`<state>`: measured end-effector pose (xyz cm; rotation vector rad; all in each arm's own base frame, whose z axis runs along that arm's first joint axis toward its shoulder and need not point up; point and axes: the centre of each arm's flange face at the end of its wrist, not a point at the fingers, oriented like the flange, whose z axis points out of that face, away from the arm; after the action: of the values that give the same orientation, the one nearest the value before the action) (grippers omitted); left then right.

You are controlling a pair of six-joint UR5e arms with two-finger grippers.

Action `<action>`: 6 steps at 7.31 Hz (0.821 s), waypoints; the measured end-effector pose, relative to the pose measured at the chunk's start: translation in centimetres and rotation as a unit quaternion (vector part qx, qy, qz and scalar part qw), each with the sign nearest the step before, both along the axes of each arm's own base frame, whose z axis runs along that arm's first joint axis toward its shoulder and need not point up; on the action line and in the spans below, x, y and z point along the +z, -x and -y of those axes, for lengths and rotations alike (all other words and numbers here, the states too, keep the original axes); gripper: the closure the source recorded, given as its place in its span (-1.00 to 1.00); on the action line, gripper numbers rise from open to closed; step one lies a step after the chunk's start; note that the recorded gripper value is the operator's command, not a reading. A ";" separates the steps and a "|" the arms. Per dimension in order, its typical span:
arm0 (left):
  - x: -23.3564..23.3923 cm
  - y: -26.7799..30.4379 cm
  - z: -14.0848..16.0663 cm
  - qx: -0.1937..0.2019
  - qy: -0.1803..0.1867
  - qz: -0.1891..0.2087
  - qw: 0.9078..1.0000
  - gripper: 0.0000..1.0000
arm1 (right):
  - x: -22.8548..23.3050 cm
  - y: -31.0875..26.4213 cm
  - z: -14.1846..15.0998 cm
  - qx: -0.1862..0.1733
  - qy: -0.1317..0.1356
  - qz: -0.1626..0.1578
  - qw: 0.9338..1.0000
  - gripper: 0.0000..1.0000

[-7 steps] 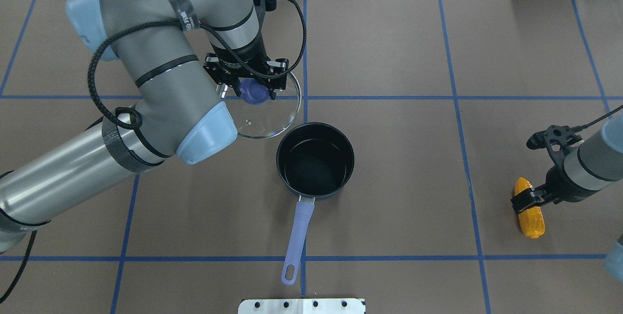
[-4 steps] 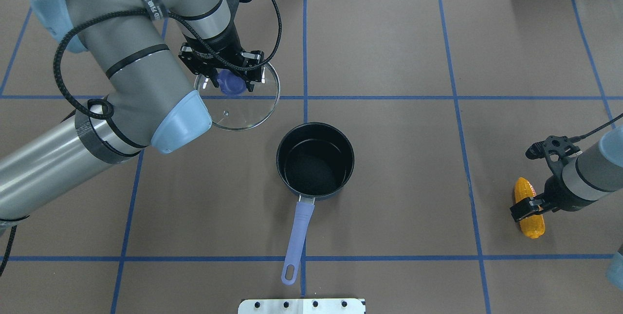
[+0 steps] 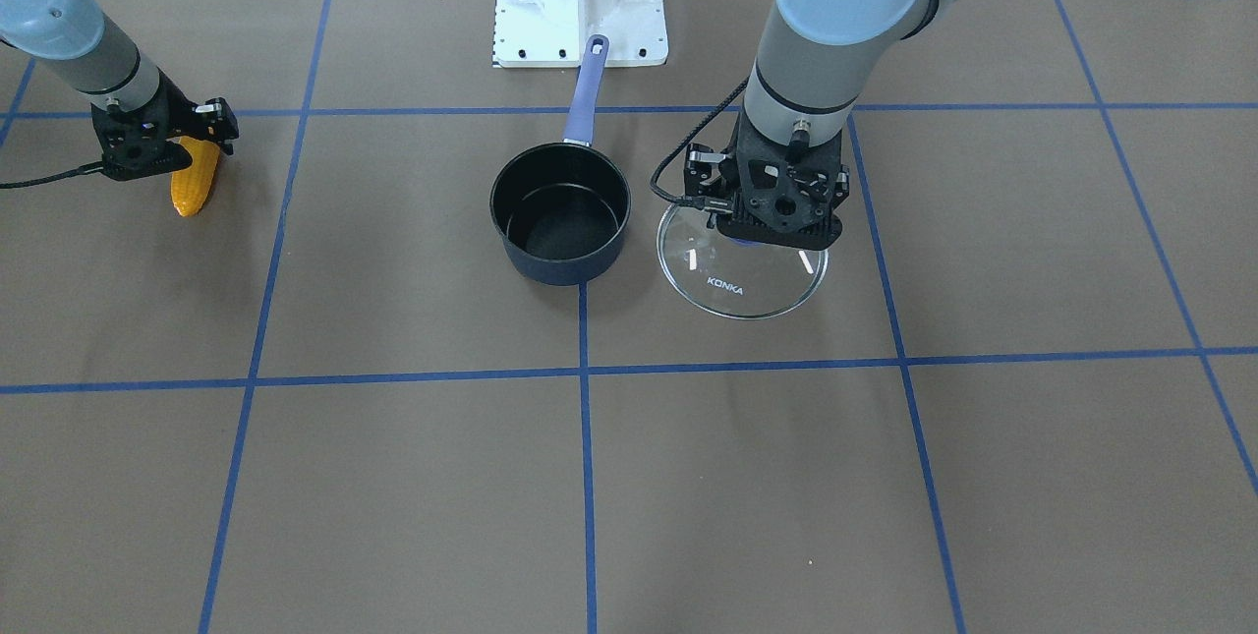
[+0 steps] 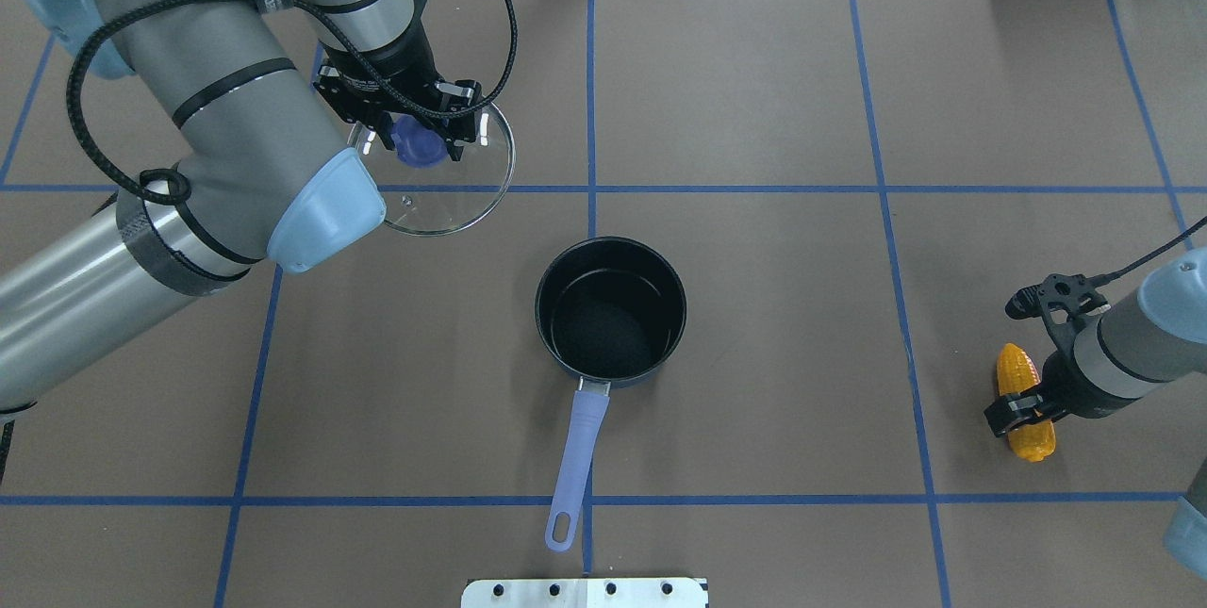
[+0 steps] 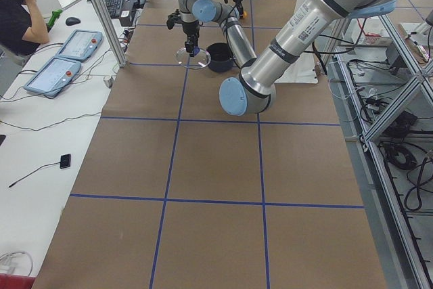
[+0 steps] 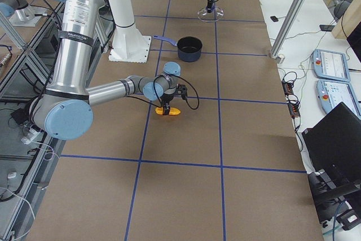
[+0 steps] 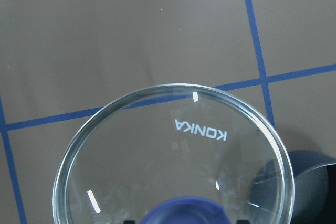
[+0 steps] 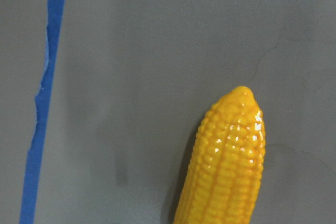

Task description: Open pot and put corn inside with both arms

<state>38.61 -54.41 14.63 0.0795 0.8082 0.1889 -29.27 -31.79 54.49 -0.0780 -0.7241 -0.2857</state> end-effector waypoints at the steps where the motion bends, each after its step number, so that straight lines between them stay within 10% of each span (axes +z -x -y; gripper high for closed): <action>1: 0.5 0.4 0.3 0.001 -0.003 0.003 1.000 -0.16 | -0.1 0.0 0.0 -0.001 -0.002 0.001 1.000 0.50; 6: 5.1 2.2 0.5 0.028 -0.019 0.020 0.999 -0.17 | -4.6 0.3 2.5 0.008 -0.003 0.043 0.999 0.53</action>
<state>36.45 -54.94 19.72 0.0882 0.7670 0.2582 -29.56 -34.28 49.87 -0.0539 -0.8088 -0.2785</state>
